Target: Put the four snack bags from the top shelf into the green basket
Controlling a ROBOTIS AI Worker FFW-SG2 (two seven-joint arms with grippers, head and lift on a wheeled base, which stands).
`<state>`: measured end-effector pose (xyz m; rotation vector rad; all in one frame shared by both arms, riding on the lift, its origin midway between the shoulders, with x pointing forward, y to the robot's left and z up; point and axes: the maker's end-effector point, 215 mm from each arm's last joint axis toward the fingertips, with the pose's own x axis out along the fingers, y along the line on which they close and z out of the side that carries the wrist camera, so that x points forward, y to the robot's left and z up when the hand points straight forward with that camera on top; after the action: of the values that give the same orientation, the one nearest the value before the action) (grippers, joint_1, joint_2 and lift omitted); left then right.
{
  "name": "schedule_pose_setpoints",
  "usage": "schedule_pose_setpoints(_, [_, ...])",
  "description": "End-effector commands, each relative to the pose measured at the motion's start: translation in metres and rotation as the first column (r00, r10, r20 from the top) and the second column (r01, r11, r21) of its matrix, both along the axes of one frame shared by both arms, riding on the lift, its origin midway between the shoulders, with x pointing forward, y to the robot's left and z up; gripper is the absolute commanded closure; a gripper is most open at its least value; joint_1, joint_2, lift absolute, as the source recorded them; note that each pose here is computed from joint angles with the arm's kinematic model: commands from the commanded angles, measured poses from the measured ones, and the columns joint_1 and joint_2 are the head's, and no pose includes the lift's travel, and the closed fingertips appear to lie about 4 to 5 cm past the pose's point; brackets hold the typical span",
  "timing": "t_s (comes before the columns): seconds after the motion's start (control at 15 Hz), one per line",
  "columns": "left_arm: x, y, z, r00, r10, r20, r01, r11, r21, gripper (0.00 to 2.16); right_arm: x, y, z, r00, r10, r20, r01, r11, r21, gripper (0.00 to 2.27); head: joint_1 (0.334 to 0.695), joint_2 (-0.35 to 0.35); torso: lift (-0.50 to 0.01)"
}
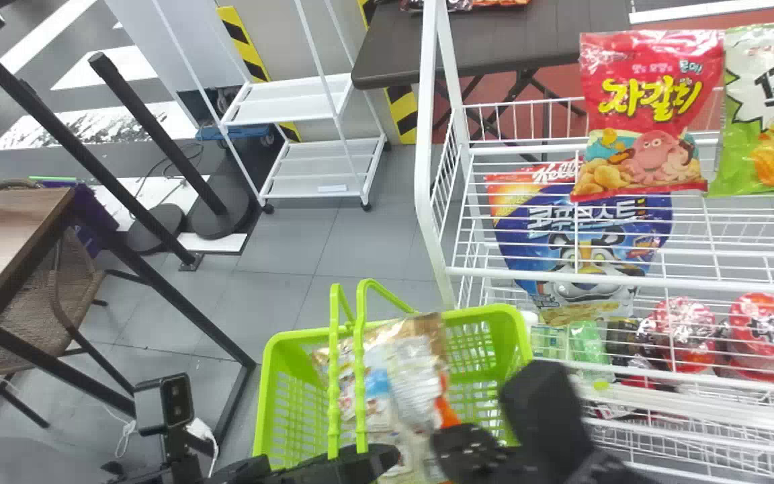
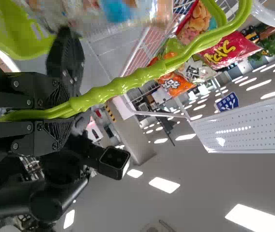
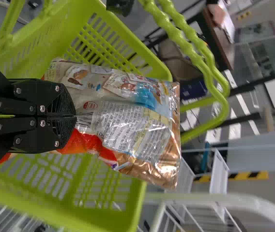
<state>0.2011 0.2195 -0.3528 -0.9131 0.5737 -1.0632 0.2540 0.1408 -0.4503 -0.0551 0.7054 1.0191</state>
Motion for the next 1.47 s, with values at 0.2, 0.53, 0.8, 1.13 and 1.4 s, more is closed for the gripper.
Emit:
schedule_pose_setpoints(0.2, [-0.004,-0.003,0.0,1.0,-0.013,-0.004,0.013,1.0,-0.013,2.15,0.02,0.067,-0.025,0.995,0.094,-0.023,-0.092,0.993,0.072,0.18,0.695,0.35,0.0])
schedule_pose_setpoints(0.53, [-0.004,-0.001,-0.001,1.0,-0.01,-0.007,0.01,1.0,-0.007,2.15,0.021,0.005,0.017,0.997,0.074,-0.039,-0.068,0.99,0.125,0.05,0.695,0.35,0.0])
schedule_pose_setpoints(0.8, [-0.003,0.001,0.0,1.0,-0.009,-0.003,0.009,1.0,-0.001,2.15,0.098,-0.123,0.07,0.972,-0.201,0.121,0.189,0.976,0.107,0.05,0.695,0.35,0.0])
schedule_pose_setpoints(1.13, [-0.003,0.001,0.0,1.0,-0.01,-0.002,0.01,1.0,-0.003,2.15,0.229,-0.233,0.099,0.819,-0.464,0.338,0.47,0.88,0.069,0.05,0.695,0.322,0.0])
schedule_pose_setpoints(1.4, [-0.003,0.001,-0.002,1.0,-0.009,-0.009,0.009,1.0,-0.006,2.15,0.308,-0.258,0.072,0.766,-0.521,0.378,0.551,0.834,0.034,0.05,0.695,0.181,0.0])
